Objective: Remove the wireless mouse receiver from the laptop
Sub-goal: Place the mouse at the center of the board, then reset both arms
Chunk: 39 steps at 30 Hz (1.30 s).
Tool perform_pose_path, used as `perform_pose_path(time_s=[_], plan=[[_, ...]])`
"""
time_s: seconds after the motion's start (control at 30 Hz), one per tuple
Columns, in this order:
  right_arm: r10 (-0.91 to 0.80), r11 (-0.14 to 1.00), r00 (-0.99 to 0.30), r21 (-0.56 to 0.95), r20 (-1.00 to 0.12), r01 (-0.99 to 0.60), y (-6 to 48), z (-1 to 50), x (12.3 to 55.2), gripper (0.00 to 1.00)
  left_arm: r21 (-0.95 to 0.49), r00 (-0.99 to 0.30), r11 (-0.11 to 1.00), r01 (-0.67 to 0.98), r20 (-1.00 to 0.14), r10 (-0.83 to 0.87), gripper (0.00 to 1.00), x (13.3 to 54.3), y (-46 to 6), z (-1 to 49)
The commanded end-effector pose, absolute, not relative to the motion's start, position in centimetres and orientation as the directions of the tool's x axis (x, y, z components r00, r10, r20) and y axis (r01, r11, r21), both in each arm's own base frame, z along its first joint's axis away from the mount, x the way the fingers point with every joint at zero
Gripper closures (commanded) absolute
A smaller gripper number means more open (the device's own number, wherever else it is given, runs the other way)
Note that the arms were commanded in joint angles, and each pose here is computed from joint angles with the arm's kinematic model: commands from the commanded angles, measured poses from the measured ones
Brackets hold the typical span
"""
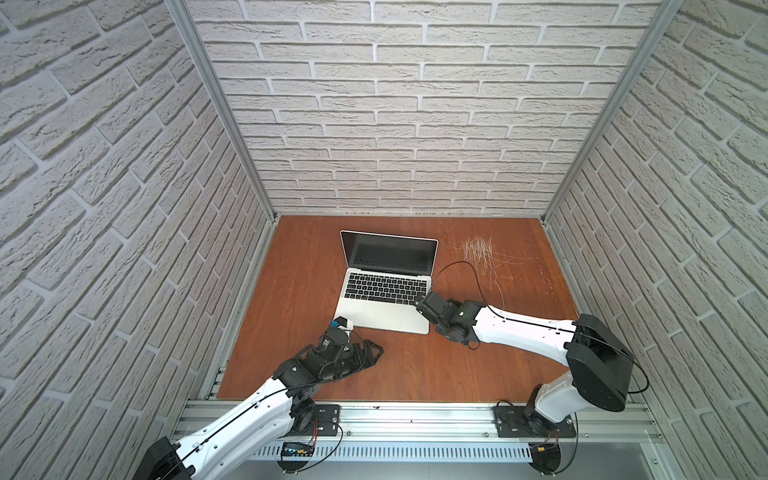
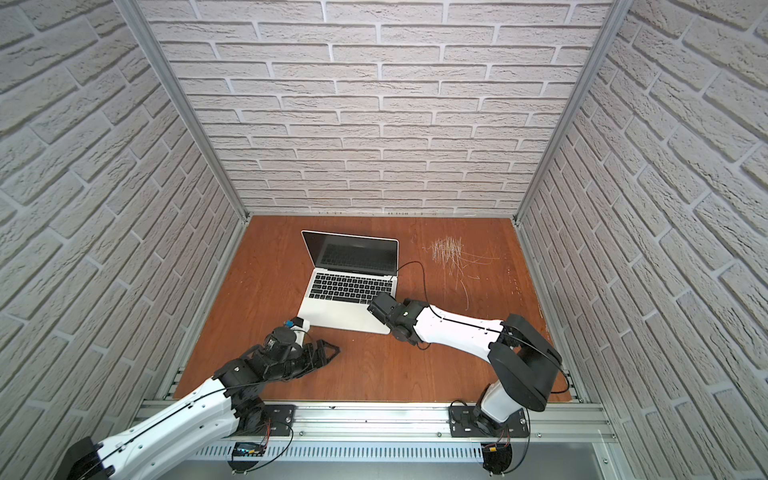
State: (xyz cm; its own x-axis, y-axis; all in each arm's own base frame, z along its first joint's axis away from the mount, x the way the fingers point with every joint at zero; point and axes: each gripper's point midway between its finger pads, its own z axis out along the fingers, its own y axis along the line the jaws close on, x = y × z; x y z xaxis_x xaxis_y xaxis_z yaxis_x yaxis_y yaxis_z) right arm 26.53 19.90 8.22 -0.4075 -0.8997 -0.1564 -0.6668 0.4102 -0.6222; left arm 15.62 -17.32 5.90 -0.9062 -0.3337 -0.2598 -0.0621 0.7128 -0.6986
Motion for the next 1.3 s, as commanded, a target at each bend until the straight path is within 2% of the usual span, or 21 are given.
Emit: perform_pose_path(time_s=[0.0, 0.53, 0.67, 0.77, 0.9, 0.97, 1.07, 1.17, 1.27], plan=[[-0.900, 0.405, -0.417, -0.602, -0.129, -0.688, 19.5, 7.5, 25.3, 0.56, -0.691, -0.901, 0.720, -0.061, -0.272, -0.337, 0.07, 15.6, -17.0, 5.8], [-0.903, 0.405, -0.414, -0.556, -0.117, -0.726, 19.9, 6.4, 24.3, 0.43, -0.687, -0.905, 0.724, -0.058, -0.270, -0.329, 0.06, 15.2, -16.8, 5.7], [-0.872, 0.487, -0.429, -0.522, -0.237, -0.700, 21.1, 8.2, 24.8, 0.42, -0.675, -0.895, 0.736, -0.049, -0.298, -0.333, 0.05, 15.6, -16.5, 6.5], [-0.766, 0.639, -0.479, -0.428, -0.429, -0.639, 21.6, 11.3, 26.1, 0.41, -0.604, -0.865, 0.796, -0.028, -0.385, -0.322, 0.02, 17.1, -15.4, 8.7], [-0.508, 0.845, -0.549, -0.261, -0.664, -0.467, 18.7, 16.0, 28.7, 0.37, -0.344, -0.794, 0.936, -0.073, -0.548, -0.263, 0.02, 20.6, -11.4, 11.7], [-0.358, 0.922, -0.567, -0.183, -0.742, -0.342, 15.6, 17.7, 29.9, 0.29, -0.235, -0.773, 0.967, -0.095, -0.595, -0.221, 0.02, 22.8, -9.9, 13.2], [-0.170, 0.984, -0.581, -0.109, -0.796, -0.140, 10.2, 18.0, 30.7, 0.18, -0.180, -0.691, 0.950, -0.255, -0.654, -0.309, 0.02, 26.6, -5.4, 15.6], [0.001, 0.998, -0.608, -0.033, -0.794, 0.044, 5.4, 16.4, 30.7, 0.16, -0.223, -0.571, 0.872, -0.435, -0.680, -0.459, 0.03, 28.7, -0.1, 16.4], [0.105, 0.988, -0.590, 0.015, -0.801, 0.156, 2.3, 14.7, 30.9, 0.16, -0.166, -0.493, 0.867, -0.470, -0.766, -0.413, 0.03, 30.5, 2.6, 15.9]])
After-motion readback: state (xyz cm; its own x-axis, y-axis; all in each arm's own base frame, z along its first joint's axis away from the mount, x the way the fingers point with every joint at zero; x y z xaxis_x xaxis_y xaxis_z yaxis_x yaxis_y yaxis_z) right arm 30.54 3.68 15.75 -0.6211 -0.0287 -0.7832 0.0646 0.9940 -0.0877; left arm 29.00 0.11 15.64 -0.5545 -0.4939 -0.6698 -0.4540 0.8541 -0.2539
